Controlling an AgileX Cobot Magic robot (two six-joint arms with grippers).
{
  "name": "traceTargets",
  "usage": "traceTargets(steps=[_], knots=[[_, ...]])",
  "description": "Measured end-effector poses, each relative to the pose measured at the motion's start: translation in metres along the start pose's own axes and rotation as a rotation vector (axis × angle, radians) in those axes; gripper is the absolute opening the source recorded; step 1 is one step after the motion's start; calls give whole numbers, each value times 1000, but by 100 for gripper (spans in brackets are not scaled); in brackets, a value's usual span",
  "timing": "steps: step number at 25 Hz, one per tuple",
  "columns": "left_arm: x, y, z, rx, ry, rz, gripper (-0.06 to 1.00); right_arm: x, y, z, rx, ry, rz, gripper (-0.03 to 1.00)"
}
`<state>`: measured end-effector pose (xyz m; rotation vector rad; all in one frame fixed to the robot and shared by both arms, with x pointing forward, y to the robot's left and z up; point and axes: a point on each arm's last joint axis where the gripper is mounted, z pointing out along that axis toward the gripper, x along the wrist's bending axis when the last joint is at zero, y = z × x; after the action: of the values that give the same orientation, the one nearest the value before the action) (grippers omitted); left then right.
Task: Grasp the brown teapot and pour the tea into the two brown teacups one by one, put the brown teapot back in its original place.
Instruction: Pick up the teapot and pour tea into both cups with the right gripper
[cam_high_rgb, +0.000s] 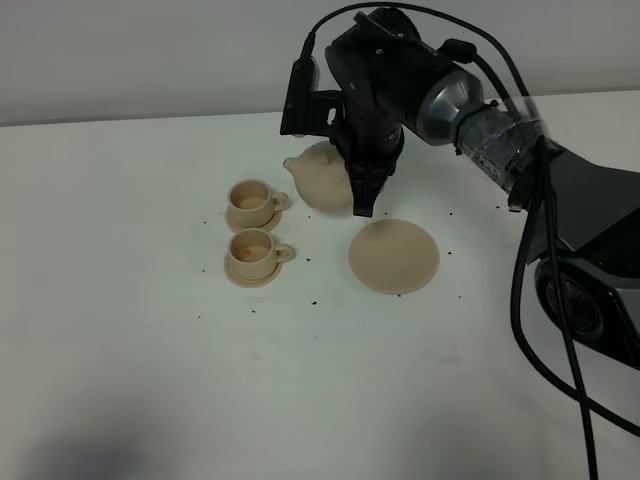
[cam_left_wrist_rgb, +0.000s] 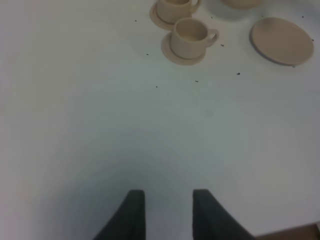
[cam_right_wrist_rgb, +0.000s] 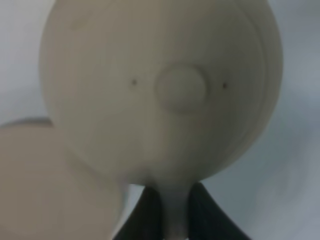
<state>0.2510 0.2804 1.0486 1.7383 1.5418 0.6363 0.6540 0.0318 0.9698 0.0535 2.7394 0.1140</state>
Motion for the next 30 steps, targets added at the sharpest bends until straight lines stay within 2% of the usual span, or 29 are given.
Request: traceTargets(steps=[6, 15, 30], knots=[[0, 0, 0, 0, 0, -1, 25, -1, 11, -3, -29, -99, -44, 11], [0, 0, 0, 0, 0, -1, 25, 6, 30, -11, 5, -240, -172, 11], [0, 0, 0, 0, 0, -1, 25, 13, 36, 1, 69, -274, -304, 11]])
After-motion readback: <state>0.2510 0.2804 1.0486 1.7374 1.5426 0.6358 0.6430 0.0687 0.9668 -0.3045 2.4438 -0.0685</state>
